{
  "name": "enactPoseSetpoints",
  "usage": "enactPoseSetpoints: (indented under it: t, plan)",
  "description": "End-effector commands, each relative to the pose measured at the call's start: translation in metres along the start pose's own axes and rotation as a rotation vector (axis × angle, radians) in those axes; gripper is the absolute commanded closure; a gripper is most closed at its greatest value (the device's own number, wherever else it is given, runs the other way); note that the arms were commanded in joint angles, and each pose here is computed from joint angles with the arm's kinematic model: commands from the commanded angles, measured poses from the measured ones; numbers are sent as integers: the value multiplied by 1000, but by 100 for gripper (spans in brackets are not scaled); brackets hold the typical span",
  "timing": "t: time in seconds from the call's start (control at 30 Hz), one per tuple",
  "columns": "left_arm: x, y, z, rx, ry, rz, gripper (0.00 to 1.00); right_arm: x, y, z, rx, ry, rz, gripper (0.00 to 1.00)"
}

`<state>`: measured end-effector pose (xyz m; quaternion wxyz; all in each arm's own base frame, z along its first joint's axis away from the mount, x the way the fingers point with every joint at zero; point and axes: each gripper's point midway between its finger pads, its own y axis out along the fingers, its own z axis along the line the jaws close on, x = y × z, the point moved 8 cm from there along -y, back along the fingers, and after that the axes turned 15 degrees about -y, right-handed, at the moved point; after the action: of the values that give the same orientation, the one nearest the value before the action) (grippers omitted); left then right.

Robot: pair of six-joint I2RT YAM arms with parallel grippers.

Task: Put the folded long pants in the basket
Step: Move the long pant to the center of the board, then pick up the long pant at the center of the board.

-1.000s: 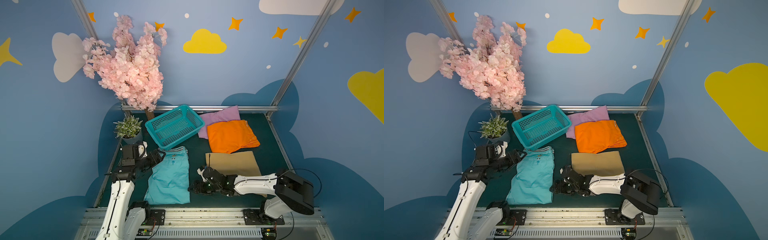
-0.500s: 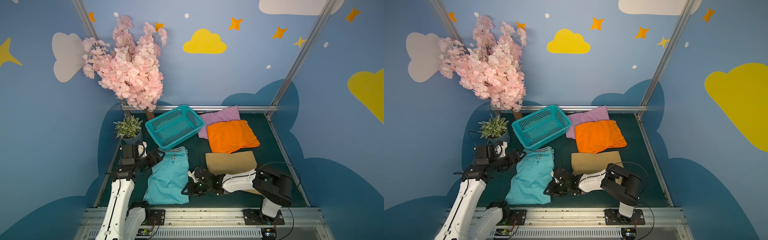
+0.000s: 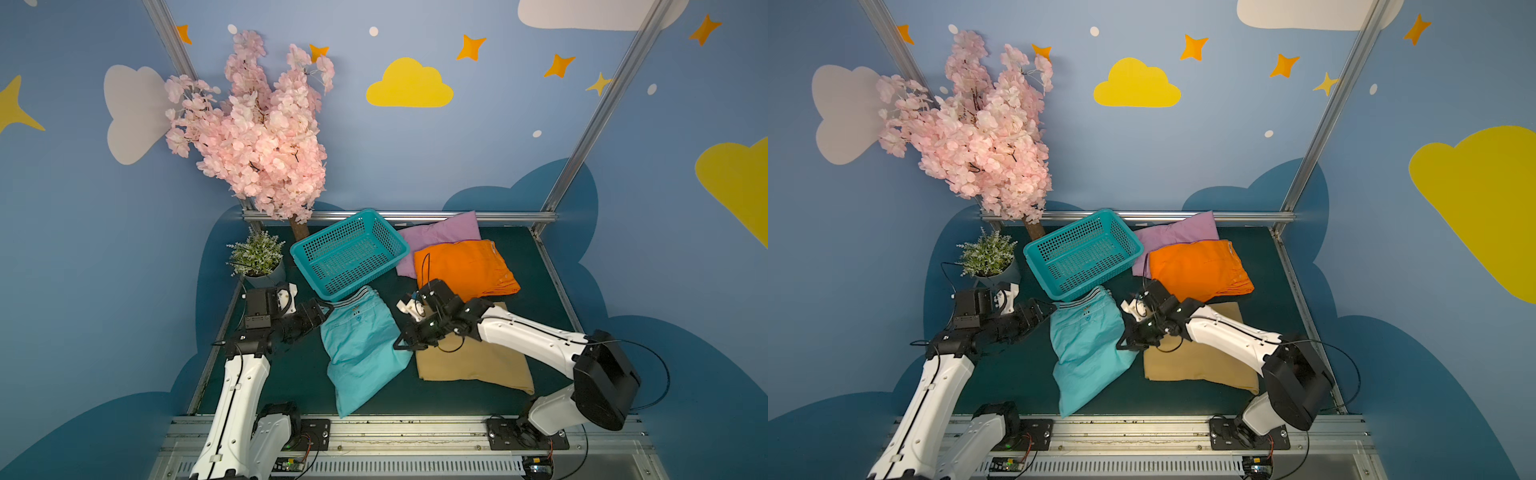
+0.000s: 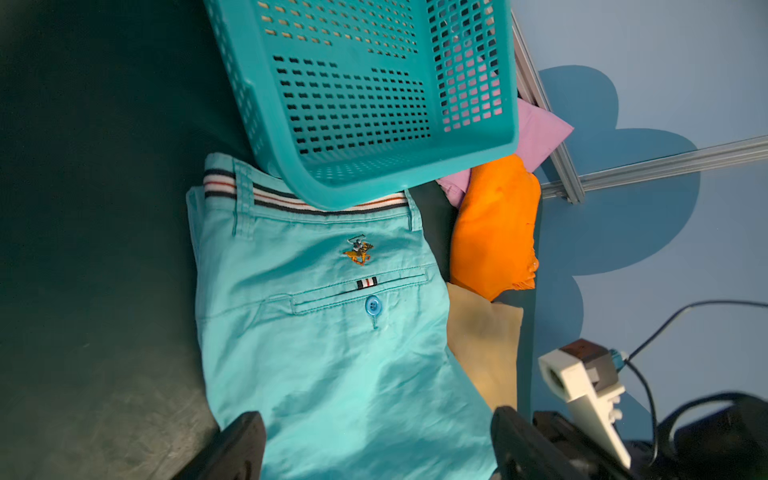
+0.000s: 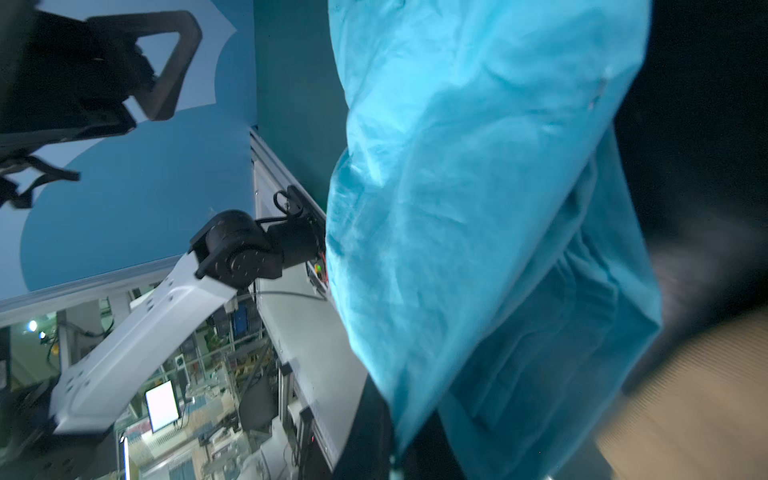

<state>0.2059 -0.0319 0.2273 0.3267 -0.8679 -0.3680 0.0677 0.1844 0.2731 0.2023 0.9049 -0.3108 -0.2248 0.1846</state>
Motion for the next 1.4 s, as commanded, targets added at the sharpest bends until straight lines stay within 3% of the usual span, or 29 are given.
enactPoseSetpoints:
  t: [0.0, 0.2, 0.3, 0.33, 0.37, 0.4, 0.5, 0.63, 0.8, 0.9, 1.03, 1.2, 1.37]
  plan:
    - [-7, 10, -5, -66, 18, 105, 12, -49, -46, -17, 80, 64, 287, 100]
    - [-28, 31, -13, -68, 63, 251, 12, -41, -114, -62, -343, 153, 200, 100]
    - [-37, 40, -19, -72, 92, 286, 12, -31, -141, -82, -375, 231, 95, 100]
    - [-39, 43, -21, -69, 106, 290, 12, -27, -147, -84, -336, 246, 37, 94]
    - [-42, 47, -24, -61, 120, 293, 13, -25, -153, -89, -311, 272, -18, 74]
    - [-45, 52, -27, -50, 135, 298, 13, -25, -161, -93, -311, 308, -54, 60]
    - [-53, 66, -39, -30, 177, 331, 14, -36, -176, -86, -399, 305, -125, 39]
    - [-66, 83, -51, -19, 244, 396, 15, -68, -187, -67, -434, 315, -233, 27]
    - [-79, 116, -68, 14, 335, 462, 18, -114, -147, -62, -231, 435, -379, 26]
    - [-90, 139, -76, 31, 382, 554, 25, -141, -120, -73, -154, 527, -445, 29]
    - [-108, 164, -68, 74, 415, 654, 34, -157, -96, -85, -72, 544, -530, 30]
    - [-111, 174, -57, 107, 412, 662, 35, -165, -68, -101, 3, 626, -519, 29]
    - [-110, 174, -57, 102, 419, 651, 35, -163, -58, -104, -21, 625, -508, 29]
